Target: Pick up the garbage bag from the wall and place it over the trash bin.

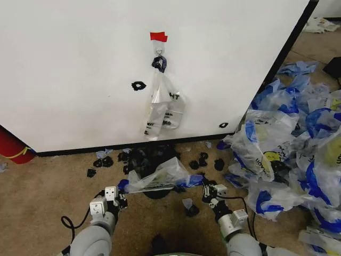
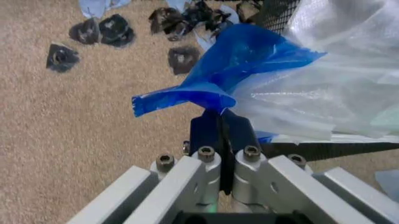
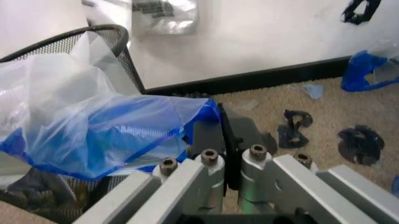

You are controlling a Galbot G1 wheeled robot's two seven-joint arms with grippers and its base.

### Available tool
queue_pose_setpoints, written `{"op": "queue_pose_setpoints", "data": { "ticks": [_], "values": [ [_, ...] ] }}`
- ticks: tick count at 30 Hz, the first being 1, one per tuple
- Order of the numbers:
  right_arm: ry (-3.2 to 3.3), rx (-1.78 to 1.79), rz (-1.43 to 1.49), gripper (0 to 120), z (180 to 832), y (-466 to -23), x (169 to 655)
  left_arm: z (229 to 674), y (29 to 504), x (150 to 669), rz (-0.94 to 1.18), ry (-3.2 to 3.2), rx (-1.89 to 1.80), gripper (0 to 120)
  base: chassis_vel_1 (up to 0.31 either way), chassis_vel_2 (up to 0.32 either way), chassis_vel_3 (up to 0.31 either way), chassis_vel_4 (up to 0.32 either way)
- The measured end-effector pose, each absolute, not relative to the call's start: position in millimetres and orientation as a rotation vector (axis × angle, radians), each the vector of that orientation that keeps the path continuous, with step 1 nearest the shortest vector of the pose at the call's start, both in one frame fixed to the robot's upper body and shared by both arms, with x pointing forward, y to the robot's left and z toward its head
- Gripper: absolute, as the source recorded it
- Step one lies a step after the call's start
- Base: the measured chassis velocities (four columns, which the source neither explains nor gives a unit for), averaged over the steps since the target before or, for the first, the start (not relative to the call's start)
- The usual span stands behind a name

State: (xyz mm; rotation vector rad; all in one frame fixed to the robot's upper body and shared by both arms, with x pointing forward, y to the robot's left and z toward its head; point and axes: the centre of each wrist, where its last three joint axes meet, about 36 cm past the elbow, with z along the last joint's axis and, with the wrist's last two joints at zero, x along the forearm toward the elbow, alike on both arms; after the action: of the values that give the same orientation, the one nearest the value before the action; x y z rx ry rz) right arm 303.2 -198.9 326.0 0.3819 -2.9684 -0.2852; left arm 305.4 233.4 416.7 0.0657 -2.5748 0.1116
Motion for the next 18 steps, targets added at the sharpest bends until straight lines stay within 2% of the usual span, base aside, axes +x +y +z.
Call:
{"op": "queue_pose_setpoints", "data": {
  "ticks": [18],
  "values": [
    [-2.984,0.376,-0.296,0,331.5,-196.0,300.5,423.7,231.8,296.7,0.104,-2.595,0.056,0,0.0,0.0,0.0,0.0]
  ]
}}
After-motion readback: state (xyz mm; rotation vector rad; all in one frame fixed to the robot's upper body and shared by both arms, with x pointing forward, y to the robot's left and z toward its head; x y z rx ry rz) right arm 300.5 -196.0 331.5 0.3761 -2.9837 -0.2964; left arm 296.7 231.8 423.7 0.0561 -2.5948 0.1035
